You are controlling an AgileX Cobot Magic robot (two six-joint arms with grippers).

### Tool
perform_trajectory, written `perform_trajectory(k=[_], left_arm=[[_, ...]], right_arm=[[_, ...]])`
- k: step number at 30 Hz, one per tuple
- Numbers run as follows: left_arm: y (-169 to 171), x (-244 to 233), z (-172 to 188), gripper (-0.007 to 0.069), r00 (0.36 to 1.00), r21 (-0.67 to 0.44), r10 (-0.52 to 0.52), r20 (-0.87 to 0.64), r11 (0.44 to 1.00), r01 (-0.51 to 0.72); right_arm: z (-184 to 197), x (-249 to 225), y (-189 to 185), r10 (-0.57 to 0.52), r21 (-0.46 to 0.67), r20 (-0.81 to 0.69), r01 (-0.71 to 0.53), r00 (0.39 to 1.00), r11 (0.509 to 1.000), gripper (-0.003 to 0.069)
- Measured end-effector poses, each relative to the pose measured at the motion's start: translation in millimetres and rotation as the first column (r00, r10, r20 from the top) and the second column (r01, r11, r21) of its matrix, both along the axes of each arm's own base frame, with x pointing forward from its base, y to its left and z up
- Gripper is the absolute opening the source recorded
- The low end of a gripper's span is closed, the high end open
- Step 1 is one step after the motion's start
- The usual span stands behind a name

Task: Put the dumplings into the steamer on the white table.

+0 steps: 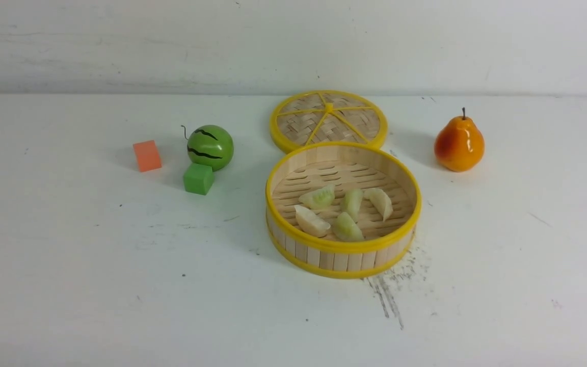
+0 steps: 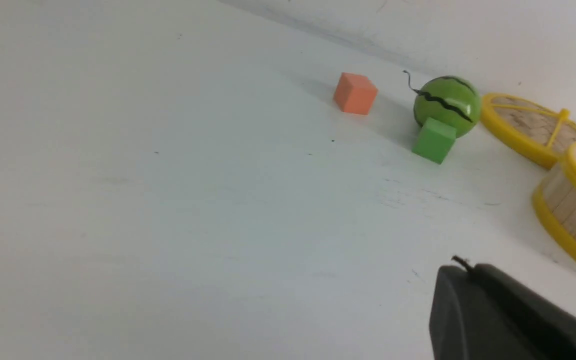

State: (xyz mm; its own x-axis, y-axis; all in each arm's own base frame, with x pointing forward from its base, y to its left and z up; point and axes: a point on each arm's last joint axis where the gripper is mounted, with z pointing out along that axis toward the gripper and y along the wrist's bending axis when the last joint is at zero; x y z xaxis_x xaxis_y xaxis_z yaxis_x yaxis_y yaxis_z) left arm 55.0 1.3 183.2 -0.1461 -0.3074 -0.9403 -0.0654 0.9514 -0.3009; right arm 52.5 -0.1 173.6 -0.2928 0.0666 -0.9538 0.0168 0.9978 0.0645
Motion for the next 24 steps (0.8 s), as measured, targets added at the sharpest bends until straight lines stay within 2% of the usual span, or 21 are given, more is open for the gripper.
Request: perform_trajectory(k=[5,9,24], left_arm=[[0,-1,-5,-0.0014,0.998,0.094,-0.012,-0.055,0.995,0.018],[0,-3,-11,-0.0014,0.992,0.1,-0.012,-0.128,0.995,0.025],[0,-3,-12,-0.0014,0.99,0.102,-0.012,-0.14,0.994,0.026]], right_arm=[[0,0,0,0.0,0.0,0.001,0.0,1.0,1.0,0.0031],[0,0,0,0.0,0.0,0.001,0.0,1.0,1.0,0.0037],[0,0,0,0.0,0.0,0.001,0.0,1.0,1.0,0.0058]])
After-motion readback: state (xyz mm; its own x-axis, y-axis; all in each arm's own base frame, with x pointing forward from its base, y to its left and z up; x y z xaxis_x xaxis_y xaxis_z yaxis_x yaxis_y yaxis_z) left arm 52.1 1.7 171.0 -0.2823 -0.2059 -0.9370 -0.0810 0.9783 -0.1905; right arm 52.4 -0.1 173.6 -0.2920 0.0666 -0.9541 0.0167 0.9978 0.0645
